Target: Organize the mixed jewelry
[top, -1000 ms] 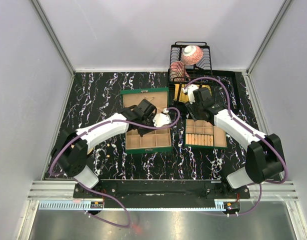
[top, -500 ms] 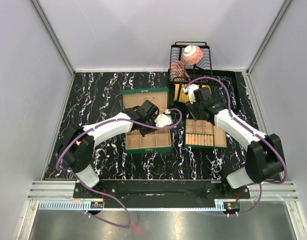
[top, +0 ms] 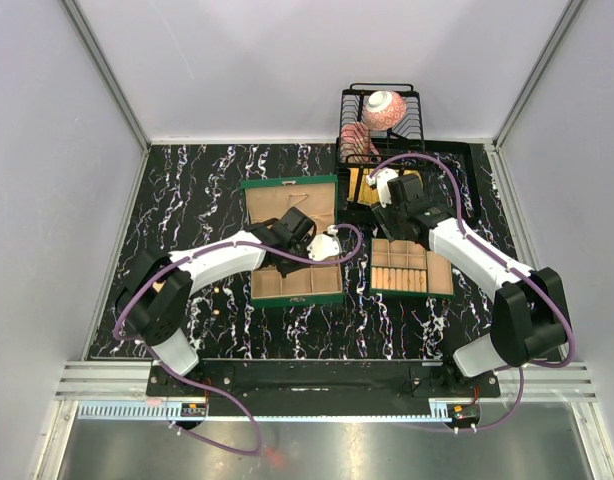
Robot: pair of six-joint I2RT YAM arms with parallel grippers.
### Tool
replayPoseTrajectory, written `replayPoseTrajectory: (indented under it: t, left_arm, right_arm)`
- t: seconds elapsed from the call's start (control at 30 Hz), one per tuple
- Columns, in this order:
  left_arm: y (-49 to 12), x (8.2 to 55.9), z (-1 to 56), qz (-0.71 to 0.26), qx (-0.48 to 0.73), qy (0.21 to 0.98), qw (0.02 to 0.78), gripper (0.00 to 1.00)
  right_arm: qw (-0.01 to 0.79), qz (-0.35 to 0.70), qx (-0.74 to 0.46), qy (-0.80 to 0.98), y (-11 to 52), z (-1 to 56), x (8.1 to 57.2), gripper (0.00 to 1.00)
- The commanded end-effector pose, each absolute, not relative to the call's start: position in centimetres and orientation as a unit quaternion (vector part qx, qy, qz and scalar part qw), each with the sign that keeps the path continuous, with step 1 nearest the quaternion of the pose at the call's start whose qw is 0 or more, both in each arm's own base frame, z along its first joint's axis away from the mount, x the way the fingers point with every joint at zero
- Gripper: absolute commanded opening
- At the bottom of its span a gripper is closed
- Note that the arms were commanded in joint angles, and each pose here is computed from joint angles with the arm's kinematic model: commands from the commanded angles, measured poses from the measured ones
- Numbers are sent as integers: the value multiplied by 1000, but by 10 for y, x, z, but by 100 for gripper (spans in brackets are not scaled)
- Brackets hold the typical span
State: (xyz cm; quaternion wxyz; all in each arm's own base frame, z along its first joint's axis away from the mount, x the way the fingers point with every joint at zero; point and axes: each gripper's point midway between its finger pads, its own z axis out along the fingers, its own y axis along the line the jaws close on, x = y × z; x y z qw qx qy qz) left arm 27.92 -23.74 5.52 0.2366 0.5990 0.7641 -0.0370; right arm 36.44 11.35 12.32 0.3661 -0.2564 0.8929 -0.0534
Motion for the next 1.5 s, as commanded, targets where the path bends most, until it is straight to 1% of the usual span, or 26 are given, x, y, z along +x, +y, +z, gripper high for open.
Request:
replayPoseTrajectory:
  t: [0.0,0.4,0.63,0.8,0.9,1.2,1.33,1.43,1.47]
  left_arm:
    - [-241,290,56,-24,596,760,258,0]
    - [-252,303,57,-20,607,752,254,0]
    - [-259,302,59,-34,600,761,245,0]
    - [-262,298,57,-45,605,761,231,5]
    - [-265,297,55,-48,609,759,227,6]
    - [-270,293,50,-61,614,757,215,6]
    - [-269,294,49,-57,615,757,212,10]
    - [-269,295,48,-56,615,758,210,16]
    - [-270,295,49,-56,616,757,210,21]
  right_arm:
    - [399,-42,-245,883,117,142,372,54]
    - [398,-42,-246,883,117,142,372,54]
    - [397,-43,-246,883,115,140,371,54]
    - [397,-42,-247,883,116,140,371,54]
    - [397,-44,-246,883,115,140,371,54]
    - [398,-43,-245,883,115,141,371,55]
    - [397,-43,-246,883,115,140,371,55]
    - [397,-42,-246,883,115,141,371,55]
    - [396,-42,-245,884,115,140,371,55]
